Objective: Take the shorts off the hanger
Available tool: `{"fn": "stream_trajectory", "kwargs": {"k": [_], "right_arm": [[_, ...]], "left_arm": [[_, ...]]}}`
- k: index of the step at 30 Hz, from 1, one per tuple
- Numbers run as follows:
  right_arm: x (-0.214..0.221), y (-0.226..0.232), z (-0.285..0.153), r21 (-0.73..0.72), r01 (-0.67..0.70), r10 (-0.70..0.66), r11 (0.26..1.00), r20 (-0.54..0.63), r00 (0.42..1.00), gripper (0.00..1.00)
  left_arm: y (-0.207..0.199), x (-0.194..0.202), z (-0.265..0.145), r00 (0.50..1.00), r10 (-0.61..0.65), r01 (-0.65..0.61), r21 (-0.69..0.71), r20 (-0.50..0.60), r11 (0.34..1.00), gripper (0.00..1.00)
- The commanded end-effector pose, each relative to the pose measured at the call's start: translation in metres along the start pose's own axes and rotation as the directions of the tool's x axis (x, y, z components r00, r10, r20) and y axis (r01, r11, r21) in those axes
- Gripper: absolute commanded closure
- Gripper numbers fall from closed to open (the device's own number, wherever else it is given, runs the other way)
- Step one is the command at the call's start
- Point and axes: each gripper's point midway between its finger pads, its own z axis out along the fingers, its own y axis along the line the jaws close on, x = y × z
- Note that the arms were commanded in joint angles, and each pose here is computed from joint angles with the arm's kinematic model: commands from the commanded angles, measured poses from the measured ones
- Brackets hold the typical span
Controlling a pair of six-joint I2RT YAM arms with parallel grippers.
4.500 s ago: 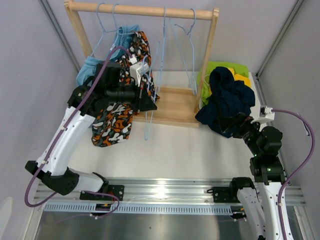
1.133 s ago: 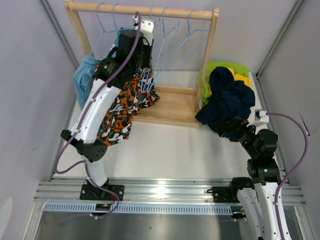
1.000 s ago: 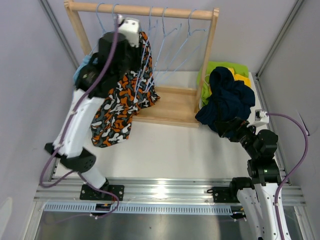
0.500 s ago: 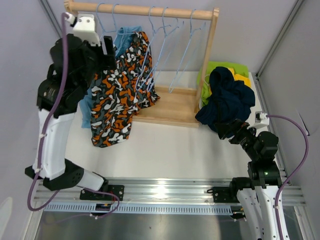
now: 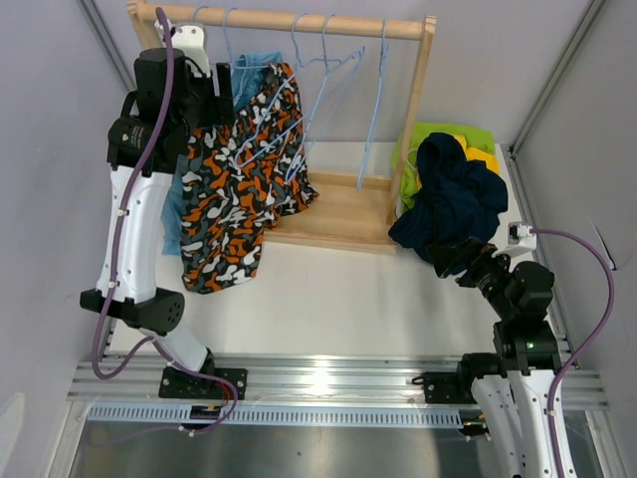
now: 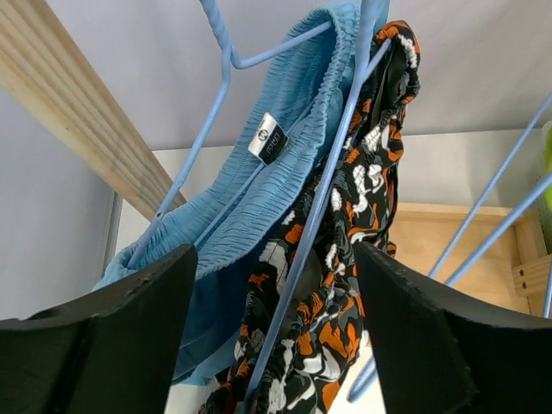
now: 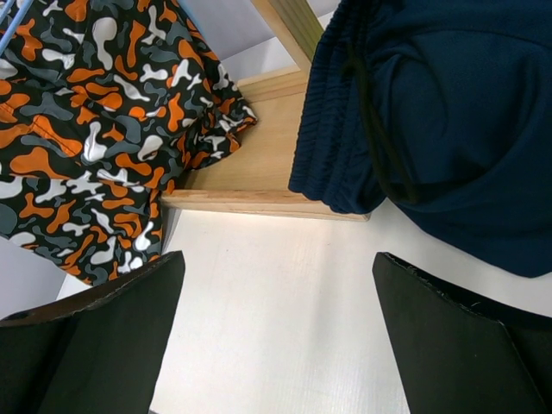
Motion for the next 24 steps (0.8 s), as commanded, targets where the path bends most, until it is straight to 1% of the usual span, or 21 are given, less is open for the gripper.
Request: {"fn": "stream_trajectory", "kwargs": {"k": [1,2,3,5,8,9,10,14,18,19,21,22,24], "right_arm": [[-0.013,0.007,-0.002,-0.013,0.009,-0.008,1.000,0.035,0.999,0.01],[-0.012,0.007,-0.001,-0.011,0.009,-0.009,1.000,0.034,0.999,0.00],[-0.011,0.006,0.000,-0.010,0.007,-0.007,1.000,0.030,1.000,0.00],[-0.010,0.004,0.001,-0.008,0.005,-0.005,1.000,0.027,1.000,0.00],[-0.007,0.001,0.003,-0.001,0.005,-0.004,1.000,0.023,1.000,0.00],[-0.007,0.001,0.003,-0.001,0.005,-0.005,1.000,0.026,1.000,0.00],[-0.007,0.001,0.003,0.001,0.004,-0.004,1.000,0.023,1.000,0.01],[-0.007,0.001,0.003,-0.002,0.004,-0.004,1.000,0.025,1.000,0.01],[-0.009,0.003,0.002,-0.009,0.005,-0.004,1.000,0.030,1.000,0.00],[-0.009,0.004,0.002,-0.011,0.004,-0.003,1.000,0.030,1.000,0.01],[-0.014,0.008,0.000,-0.018,0.009,-0.008,1.000,0.043,0.999,0.00],[-0.016,0.008,-0.001,-0.018,0.009,-0.009,1.000,0.046,0.999,0.00],[-0.021,0.013,-0.003,-0.027,0.012,-0.011,1.000,0.056,0.998,0.01]], "left_arm": [[-0.006,-0.012,-0.001,0.999,-0.036,0.034,0.054,0.033,0.998,0.22],[-0.009,-0.009,0.003,0.999,-0.036,0.034,0.070,0.020,0.997,0.25],[-0.010,-0.007,0.005,0.999,-0.035,0.034,0.079,0.013,0.996,0.36],[-0.014,-0.002,0.011,0.999,-0.034,0.035,0.089,-0.006,0.995,0.45],[-0.016,0.005,0.019,0.999,-0.031,0.033,0.100,-0.029,0.994,0.66],[-0.018,0.005,0.020,0.999,-0.033,0.037,0.107,-0.031,0.994,0.90],[-0.018,0.005,0.021,0.999,-0.037,0.040,0.109,-0.033,0.993,1.00],[-0.019,0.003,0.018,0.998,-0.048,0.050,0.113,-0.027,0.992,1.00],[-0.023,-0.024,-0.011,0.996,-0.074,0.063,0.169,0.059,0.984,1.00],[-0.021,-0.036,-0.026,0.991,-0.085,0.066,0.178,0.103,0.982,1.00],[-0.020,-0.047,-0.043,0.984,-0.096,0.067,0.191,0.148,0.979,1.00],[-0.018,-0.061,-0.059,0.974,-0.108,0.067,0.202,0.200,0.977,1.00],[-0.023,-0.070,-0.077,0.964,-0.121,0.060,0.249,0.237,0.967,1.00]]}}
